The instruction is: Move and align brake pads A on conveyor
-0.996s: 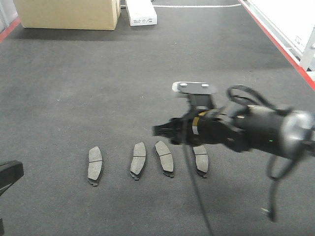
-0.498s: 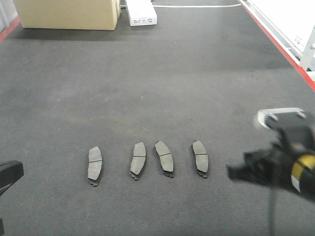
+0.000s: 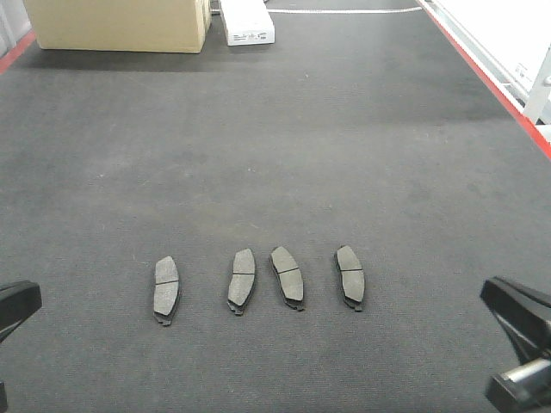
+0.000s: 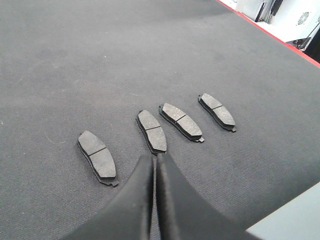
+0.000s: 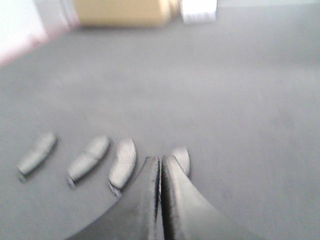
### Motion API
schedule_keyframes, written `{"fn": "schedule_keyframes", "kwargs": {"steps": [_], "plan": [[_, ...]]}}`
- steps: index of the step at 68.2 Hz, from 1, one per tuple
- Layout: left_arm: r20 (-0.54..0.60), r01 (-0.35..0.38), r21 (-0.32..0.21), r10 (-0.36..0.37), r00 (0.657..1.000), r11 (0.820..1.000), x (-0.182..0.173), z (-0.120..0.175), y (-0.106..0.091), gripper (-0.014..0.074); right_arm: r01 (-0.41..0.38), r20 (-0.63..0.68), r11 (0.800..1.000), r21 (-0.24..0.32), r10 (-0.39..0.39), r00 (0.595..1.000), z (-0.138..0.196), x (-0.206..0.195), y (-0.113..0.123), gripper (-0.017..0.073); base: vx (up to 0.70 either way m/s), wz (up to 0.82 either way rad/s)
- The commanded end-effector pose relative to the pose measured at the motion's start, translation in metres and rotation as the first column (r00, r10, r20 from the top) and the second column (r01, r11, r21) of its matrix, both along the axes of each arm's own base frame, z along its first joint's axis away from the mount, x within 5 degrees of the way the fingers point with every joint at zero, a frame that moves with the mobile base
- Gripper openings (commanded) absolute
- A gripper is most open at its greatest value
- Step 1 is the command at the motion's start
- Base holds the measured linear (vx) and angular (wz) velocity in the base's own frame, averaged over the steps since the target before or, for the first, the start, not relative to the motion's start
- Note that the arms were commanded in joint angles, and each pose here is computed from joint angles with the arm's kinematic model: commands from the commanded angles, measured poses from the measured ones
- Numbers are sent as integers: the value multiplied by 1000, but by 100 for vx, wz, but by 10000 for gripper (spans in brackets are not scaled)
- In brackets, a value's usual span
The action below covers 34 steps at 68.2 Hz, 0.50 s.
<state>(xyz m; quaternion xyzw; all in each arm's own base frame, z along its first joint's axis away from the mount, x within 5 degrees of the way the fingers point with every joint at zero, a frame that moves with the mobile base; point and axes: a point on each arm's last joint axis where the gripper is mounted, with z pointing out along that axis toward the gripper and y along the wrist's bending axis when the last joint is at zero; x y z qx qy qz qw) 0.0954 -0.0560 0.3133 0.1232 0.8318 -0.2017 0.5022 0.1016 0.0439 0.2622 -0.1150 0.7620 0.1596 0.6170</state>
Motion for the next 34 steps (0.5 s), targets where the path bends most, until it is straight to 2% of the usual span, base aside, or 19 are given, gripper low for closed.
{"fn": "schedule_keyframes", "kwargs": {"steps": [1, 34], "plan": [[75, 6, -47, -3, 997, 999, 2, 14, -2, -6, -47, 139, 999, 22, 43, 989, 17, -6, 1, -8, 0, 0], [75, 6, -47, -3, 997, 999, 2, 14, -2, -6, -47, 151, 998, 28, 43, 988, 18, -8, 1, -8, 0, 0]]}}
